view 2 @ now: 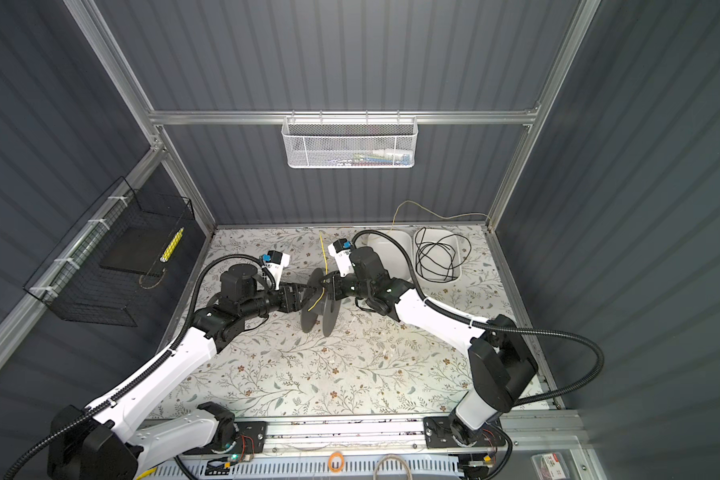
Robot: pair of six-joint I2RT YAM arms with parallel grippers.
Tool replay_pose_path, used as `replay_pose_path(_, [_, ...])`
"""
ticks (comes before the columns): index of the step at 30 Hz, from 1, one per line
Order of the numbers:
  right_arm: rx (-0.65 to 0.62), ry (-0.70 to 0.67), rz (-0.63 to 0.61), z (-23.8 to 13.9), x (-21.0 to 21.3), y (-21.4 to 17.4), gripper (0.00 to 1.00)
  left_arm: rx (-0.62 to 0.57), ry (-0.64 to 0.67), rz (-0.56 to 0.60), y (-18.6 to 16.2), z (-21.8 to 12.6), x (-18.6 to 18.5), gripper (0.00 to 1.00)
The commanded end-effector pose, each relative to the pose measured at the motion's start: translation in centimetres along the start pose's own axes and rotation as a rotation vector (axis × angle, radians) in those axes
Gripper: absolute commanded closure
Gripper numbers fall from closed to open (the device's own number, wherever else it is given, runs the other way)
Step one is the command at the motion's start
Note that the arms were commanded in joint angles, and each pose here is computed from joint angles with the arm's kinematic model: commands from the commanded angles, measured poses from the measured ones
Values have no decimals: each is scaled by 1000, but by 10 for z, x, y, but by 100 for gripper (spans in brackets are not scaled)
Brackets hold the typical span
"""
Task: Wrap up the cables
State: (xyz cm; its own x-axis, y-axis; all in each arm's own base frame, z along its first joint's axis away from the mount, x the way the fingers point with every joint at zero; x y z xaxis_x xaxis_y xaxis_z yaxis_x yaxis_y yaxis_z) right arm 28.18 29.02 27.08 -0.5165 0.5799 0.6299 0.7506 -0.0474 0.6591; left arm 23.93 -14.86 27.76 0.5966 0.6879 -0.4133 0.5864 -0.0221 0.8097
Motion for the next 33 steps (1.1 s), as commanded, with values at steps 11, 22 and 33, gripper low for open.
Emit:
replay_pose_path(11, [38, 87, 8, 17, 6, 3, 100, 123, -10, 73, -16, 28, 17, 42])
replay_pose_path(22, [48, 98, 40, 26, 2, 1, 100, 165, 72, 109, -19, 33, 26, 58])
replay_pose_path(33, [76, 79, 68, 36, -7, -10, 100, 178, 117, 131, -12, 43, 32, 69])
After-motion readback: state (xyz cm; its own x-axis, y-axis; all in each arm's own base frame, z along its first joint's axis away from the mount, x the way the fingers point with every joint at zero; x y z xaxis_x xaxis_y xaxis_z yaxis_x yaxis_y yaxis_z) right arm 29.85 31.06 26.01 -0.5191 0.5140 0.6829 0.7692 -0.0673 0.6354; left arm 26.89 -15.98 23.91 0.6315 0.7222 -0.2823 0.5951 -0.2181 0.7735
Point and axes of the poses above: each gripper's point midway between its finger pads, its own z axis out along the fingers, its own x axis along the line the jaws close on, y = z × x, the point moved 10 cm from there along -z, back along the fingers, and after that the axes turned 9 degrees about z, right-handed, at the moved point
